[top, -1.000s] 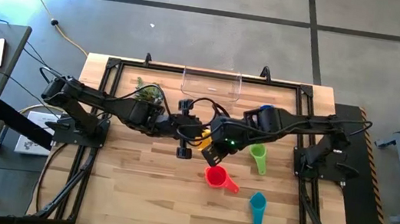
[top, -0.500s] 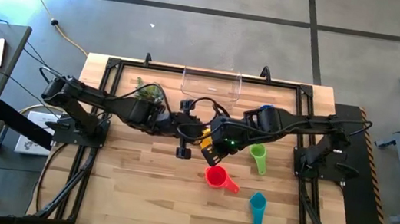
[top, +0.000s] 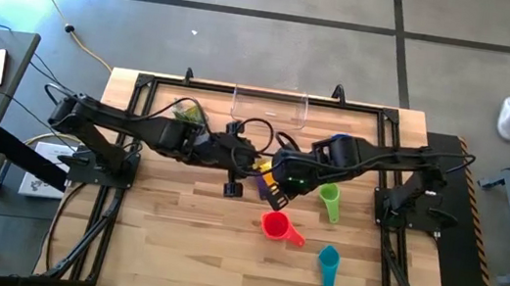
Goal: Nest measuring cups in basket
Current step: Move the yellow measuring cup to the center of the table
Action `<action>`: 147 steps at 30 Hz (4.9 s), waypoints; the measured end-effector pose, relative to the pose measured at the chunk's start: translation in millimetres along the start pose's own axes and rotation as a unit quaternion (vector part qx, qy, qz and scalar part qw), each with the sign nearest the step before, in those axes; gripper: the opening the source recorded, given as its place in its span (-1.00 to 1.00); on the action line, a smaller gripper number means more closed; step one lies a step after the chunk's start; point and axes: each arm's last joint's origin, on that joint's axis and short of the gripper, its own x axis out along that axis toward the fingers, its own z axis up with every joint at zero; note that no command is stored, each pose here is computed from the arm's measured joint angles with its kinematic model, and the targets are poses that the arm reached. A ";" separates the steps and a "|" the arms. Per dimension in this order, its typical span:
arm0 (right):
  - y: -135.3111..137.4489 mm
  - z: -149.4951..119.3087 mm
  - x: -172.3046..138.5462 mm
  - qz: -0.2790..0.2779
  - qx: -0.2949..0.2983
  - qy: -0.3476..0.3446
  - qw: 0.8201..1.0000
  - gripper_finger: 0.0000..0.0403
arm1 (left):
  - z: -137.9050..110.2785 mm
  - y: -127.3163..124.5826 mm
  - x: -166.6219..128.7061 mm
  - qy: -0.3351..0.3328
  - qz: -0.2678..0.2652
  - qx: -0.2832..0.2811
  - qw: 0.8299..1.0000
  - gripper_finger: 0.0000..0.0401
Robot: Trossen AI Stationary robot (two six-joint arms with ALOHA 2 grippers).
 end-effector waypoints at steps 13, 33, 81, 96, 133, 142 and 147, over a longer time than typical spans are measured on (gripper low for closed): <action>-21.3 -9.6 -13.7 -0.109 -0.093 -0.001 0.990 -1.00 | 3.6 6.5 -13.1 -0.017 0.025 -0.007 1.000 -0.44; -112.9 -33.9 0.3 -0.036 -0.063 -0.033 0.997 -1.00 | 3.4 14.8 -11.3 -0.014 0.071 -0.013 0.997 -0.44; -176.8 -125.5 145.8 0.290 0.382 -0.194 0.856 -1.00 | 2.5 24.6 -8.0 -0.012 0.084 -0.056 0.995 -0.44; -153.2 -112.8 178.6 0.265 0.442 -0.185 0.837 -1.00 | 2.4 24.6 -8.0 -0.011 0.084 -0.050 0.995 -0.44; -155.0 -118.0 191.0 0.196 0.424 -0.133 0.874 -0.59 | 2.1 24.3 -7.9 -0.010 0.079 -0.050 0.996 -0.44; -153.5 -116.4 181.1 0.215 0.420 -0.136 0.871 -0.59 | 2.2 24.3 -7.9 -0.010 0.079 -0.050 0.996 -0.44; -155.0 -119.2 182.3 0.204 0.416 -0.111 0.879 -0.59 | 2.2 24.4 -7.9 -0.010 0.079 -0.050 0.996 -0.44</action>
